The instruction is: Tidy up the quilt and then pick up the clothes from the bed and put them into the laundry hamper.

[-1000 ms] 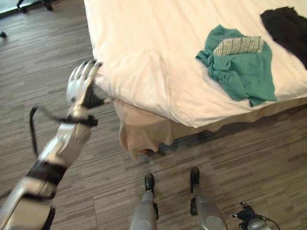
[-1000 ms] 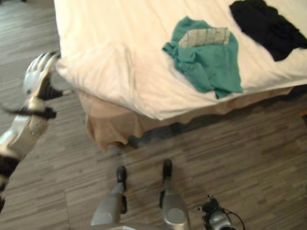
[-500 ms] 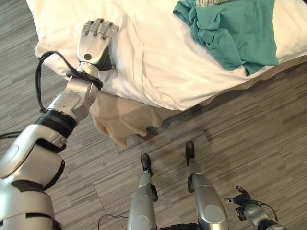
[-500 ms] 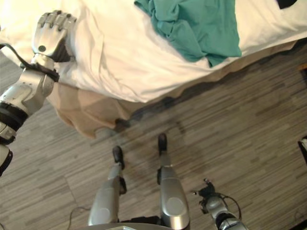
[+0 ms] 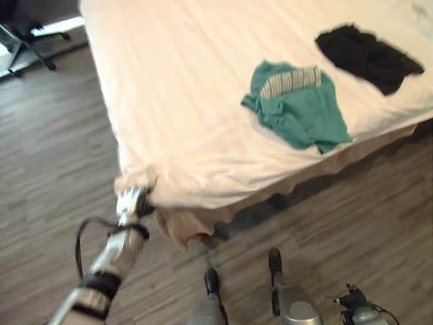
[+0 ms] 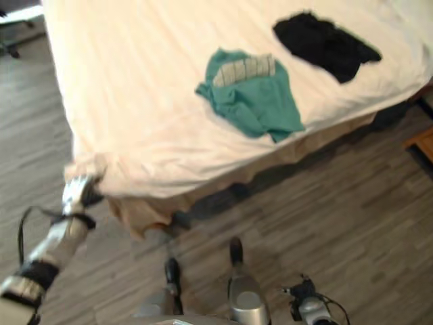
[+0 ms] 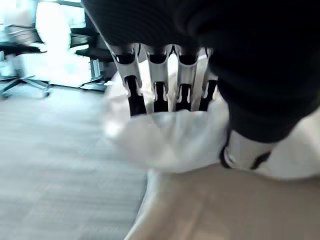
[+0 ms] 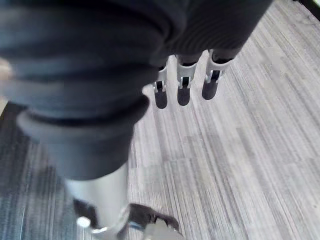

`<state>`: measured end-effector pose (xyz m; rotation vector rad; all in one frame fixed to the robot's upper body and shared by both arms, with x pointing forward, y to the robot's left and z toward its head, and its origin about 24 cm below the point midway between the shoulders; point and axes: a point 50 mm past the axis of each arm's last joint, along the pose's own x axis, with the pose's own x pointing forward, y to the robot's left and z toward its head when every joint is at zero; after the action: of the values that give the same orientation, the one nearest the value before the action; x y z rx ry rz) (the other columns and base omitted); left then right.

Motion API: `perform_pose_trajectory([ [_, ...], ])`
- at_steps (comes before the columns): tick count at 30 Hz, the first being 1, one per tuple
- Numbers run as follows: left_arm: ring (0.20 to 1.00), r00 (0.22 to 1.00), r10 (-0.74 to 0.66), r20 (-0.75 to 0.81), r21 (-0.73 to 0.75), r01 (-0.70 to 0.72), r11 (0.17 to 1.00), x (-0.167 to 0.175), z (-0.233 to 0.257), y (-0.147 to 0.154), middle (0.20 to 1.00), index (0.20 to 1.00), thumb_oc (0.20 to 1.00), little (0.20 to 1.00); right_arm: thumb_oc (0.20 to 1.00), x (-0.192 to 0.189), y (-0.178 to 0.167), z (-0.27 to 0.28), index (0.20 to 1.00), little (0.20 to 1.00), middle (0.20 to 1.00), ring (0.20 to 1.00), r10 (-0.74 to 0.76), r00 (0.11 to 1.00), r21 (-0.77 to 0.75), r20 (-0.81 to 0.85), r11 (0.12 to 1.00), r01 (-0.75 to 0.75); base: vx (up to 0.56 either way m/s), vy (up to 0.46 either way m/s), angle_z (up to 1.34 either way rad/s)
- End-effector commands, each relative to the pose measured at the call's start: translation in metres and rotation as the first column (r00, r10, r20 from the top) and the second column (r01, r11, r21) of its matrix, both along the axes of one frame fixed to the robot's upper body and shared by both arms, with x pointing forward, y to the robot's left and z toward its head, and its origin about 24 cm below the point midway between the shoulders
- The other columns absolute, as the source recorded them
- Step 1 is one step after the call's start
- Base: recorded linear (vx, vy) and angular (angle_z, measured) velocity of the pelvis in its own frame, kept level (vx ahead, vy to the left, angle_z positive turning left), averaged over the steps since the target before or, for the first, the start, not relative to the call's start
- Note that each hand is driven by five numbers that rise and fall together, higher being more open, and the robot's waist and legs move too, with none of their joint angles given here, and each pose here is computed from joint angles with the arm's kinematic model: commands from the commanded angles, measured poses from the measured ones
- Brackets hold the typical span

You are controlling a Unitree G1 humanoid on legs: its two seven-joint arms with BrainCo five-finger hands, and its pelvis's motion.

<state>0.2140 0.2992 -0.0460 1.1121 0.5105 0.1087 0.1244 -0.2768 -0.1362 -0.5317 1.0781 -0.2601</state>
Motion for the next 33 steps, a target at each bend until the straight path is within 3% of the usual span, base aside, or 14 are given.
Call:
perform_pose_trajectory([
  [1,1.000,0.982,0.116,-0.150,-0.052,-0.125,0.991,-0.033,-0.030,0.013,1.000,1.000,1.000,1.000,1.000,0.039,-0.021,0.034,1.000,1.000,1.000,1.000,0.044,0.974,-0.104,0.222,0.994,-0.021,0.07,0.128,0.06],
  [3,1.000,0.912,0.231,-0.339,-0.029,-0.255,0.967,-0.096,-0.061,0.022,1.000,1.000,1.000,1.000,1.000,0.084,-0.018,0.082,1.000,1.000,1.000,1.000,0.240,0.870,-0.214,0.431,0.964,-0.159,0.06,0.122,0.24],
  [4,1.000,0.883,0.266,-0.387,-0.020,-0.297,0.955,-0.115,-0.068,0.023,1.000,1.000,1.000,1.000,0.736,0.098,-0.014,0.101,0.736,0.736,0.736,0.736,0.309,0.811,-0.254,0.496,0.945,-0.205,0.03,0.107,0.25],
  [5,1.000,0.858,0.302,-0.416,-0.017,-0.339,0.941,-0.131,-0.074,0.023,1.000,1.000,1.000,1.000,0.200,0.110,-0.008,0.122,0.200,0.200,0.200,0.200,0.362,0.743,-0.287,0.562,0.929,-0.236,-0.02,0.092,0.16],
  [6,1.000,0.834,0.337,-0.438,-0.027,-0.387,0.922,-0.143,-0.079,0.020,1.000,1.000,1.000,1.000,0.200,0.123,-0.002,0.139,0.200,0.200,0.200,0.200,0.400,0.681,-0.313,0.613,0.915,-0.256,-0.06,0.104,0.30],
  [7,1.000,0.811,0.349,-0.470,-0.043,-0.416,0.909,-0.158,-0.086,0.012,1.000,1.000,1.000,1.000,0.200,0.160,0.027,0.194,0.200,0.200,0.200,0.200,0.494,0.462,-0.390,0.736,0.868,-0.307,-0.06,0.077,0.36],
  [8,1.000,0.811,0.349,-0.469,-0.043,-0.416,0.908,-0.157,-0.086,0.012,1.000,1.000,1.000,1.000,0.200,0.160,0.027,0.194,0.200,0.200,0.200,0.200,0.494,0.461,-0.390,0.737,0.868,-0.307,-0.09,0.040,0.36],
  [10,1.000,0.847,0.307,-0.435,-0.069,-0.371,0.926,-0.142,-0.084,0.006,1.000,1.000,1.000,1.000,0.200,0.200,0.073,0.254,0.200,0.200,0.200,0.200,0.501,0.207,-0.417,0.841,0.842,-0.343,-0.19,-0.015,0.41],
  [15,1.000,0.926,0.216,-0.310,-0.114,-0.262,0.958,-0.087,-0.072,-0.005,1.000,1.000,1.000,1.000,0.200,0.245,0.129,0.355,0.200,0.200,0.200,0.200,0.517,-0.071,-0.509,0.853,0.794,-0.332,-0.25,-0.033,0.26],
  [21,1.000,0.974,0.096,-0.206,-0.161,-0.130,0.978,-0.043,-0.060,-0.028,1.000,1.000,1.000,1.000,0.200,0.267,0.151,0.374,0.200,0.200,0.200,0.200,0.440,-0.039,-0.425,0.897,0.835,-0.348,-0.12,-0.012,0.27],
  [27,1.000,0.975,0.063,-0.212,-0.192,-0.105,0.976,-0.036,-0.066,-0.049,1.000,1.000,1.000,1.000,0.200,0.266,0.157,0.251,0.200,0.200,0.200,0.200,0.435,0.363,-0.248,0.824,0.853,-0.459,-0.05,0.012,0.22],
  [29,1.000,0.971,0.072,-0.227,-0.190,-0.116,0.975,-0.039,-0.068,-0.049,1.000,1.000,1.000,1.000,0.200,0.257,0.162,0.229,0.200,0.200,0.200,0.200,0.443,0.407,-0.211,0.799,0.840,-0.500,0.01,0.037,0.09],
  [31,1.000,0.962,0.100,-0.253,-0.181,-0.149,0.972,-0.044,-0.071,-0.046,1.000,1.000,1.000,1.000,0.200,0.237,0.176,0.196,0.200,0.200,0.200,0.200,0.445,0.453,-0.109,0.772,0.796,-0.595,0.01,0.020,-0.04],
  [33,1.000,0.937,0.146,-0.316,-0.175,-0.209,0.962,-0.058,-0.080,-0.042,1.000,1.000,1.000,1.000,0.200,0.202,0.207,0.174,0.200,0.200,0.200,0.200,0.486,0.406,0.005,0.774,0.637,-0.771,0.07,0.033,-0.10],
])
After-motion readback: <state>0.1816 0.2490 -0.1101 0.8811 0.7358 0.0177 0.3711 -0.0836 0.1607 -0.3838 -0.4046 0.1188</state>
